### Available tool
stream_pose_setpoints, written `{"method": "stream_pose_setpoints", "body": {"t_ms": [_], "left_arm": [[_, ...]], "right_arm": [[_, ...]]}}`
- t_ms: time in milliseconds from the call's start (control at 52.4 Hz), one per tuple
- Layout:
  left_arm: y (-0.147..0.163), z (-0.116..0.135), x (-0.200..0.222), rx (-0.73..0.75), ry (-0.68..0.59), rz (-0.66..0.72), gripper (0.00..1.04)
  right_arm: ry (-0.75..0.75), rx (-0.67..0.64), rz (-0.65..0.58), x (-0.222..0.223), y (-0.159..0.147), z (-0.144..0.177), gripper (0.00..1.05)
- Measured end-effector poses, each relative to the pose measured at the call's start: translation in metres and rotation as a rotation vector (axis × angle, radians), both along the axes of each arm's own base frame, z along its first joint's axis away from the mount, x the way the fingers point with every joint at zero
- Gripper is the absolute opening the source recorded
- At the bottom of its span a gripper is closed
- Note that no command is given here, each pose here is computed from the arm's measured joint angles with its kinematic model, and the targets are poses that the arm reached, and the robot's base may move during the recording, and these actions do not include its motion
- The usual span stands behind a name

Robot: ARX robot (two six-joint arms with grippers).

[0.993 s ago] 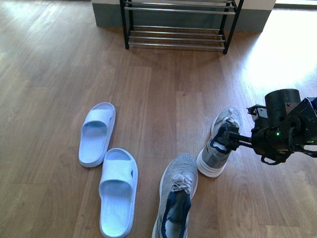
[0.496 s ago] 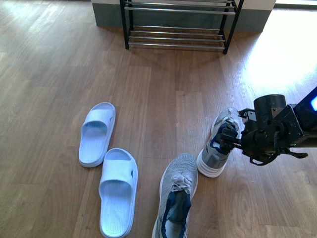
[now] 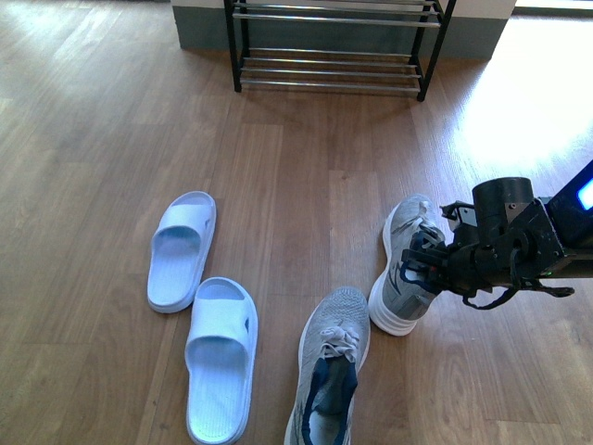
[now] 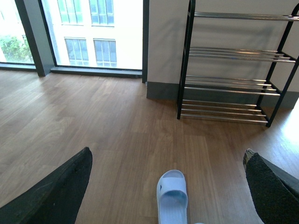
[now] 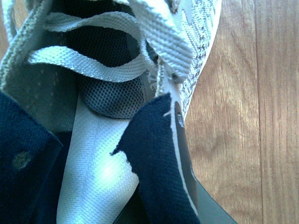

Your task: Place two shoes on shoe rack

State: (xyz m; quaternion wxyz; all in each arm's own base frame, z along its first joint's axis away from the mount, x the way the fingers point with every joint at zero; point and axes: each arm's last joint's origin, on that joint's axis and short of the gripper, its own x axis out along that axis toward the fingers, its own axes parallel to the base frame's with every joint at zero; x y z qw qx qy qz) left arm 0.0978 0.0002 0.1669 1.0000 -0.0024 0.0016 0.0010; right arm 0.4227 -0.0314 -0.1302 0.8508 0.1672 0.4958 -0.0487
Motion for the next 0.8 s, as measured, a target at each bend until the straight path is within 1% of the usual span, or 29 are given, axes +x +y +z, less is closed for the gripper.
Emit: {"method": "stream_pose_setpoints", "body": {"t_ms": [210,305,363,458,515,592,802], "left_arm": [[0.000,0.000,0.000,0.000,0.000,0.000,0.95],[0.000,0.000,0.000,0.000,0.000,0.000,0.95],[0.000,0.000,0.000,0.000,0.000,0.000,0.95],[0.000,0.000,0.000,0.000,0.000,0.000,0.95],[0.000,0.000,0.000,0.000,0.000,0.000,0.95],[0.000,0.000,0.000,0.000,0.000,0.000,0.95],[0.000,0.000,0.000,0.000,0.000,0.000,0.95]], "right_arm": [[-0.024,0.010,0.012,-0.014,0.003,0.006,0.01],[-0.043,0.029,0.041,-0.028,0.005,0.020,0.01],[-0.077,0.030,0.069,-0.034,0.006,0.038,0.01],[-0.165,0.023,0.100,-0.043,0.000,0.083,0.01],[-0.195,0.023,0.104,-0.047,-0.004,0.099,0.01],[-0.263,0.013,0.090,-0.061,-0.017,0.139,0.01],[-0.410,-0.005,0.012,-0.106,-0.046,0.221,0.01]]}}
